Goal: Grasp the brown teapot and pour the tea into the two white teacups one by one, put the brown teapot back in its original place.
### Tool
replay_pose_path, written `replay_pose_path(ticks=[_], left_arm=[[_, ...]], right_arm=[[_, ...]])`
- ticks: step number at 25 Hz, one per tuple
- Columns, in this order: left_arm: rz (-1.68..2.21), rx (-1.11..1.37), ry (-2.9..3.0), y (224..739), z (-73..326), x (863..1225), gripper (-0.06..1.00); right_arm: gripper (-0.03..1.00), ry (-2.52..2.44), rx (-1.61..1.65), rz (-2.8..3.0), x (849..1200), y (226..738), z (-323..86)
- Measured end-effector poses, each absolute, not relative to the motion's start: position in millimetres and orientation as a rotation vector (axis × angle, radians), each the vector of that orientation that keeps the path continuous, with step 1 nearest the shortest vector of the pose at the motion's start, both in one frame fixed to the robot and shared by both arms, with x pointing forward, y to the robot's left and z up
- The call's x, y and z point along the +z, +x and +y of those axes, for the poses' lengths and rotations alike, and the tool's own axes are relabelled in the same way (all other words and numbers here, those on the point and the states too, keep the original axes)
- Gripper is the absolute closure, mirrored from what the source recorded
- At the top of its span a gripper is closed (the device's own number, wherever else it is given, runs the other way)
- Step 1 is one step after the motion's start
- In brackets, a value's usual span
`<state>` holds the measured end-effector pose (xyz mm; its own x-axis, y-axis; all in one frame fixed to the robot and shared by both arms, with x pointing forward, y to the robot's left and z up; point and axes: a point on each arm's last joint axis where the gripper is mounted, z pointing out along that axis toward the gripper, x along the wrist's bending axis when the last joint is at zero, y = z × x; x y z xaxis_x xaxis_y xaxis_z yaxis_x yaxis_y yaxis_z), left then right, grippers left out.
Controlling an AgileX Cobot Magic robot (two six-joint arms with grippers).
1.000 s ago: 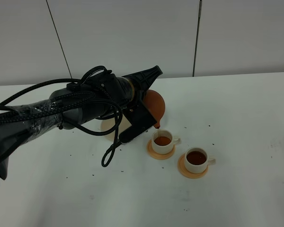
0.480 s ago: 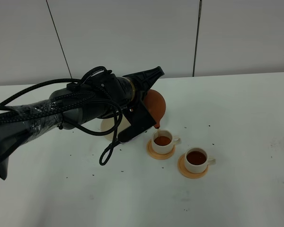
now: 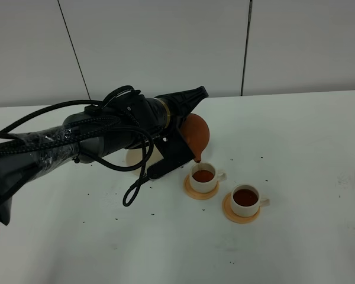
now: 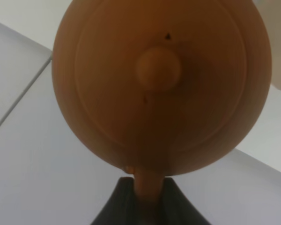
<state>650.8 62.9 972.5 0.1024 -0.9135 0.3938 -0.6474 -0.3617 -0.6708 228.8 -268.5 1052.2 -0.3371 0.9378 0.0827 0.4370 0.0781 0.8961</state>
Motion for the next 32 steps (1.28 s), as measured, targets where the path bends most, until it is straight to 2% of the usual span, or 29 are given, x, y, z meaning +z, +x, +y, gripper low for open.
replay_pose_path(ticks=[32], left_arm=[[1.592,-1.173,-2.016,646,52,974,0.78]], right_arm=[[0.72,1.357,1.219,1.828,1052,229,-269]])
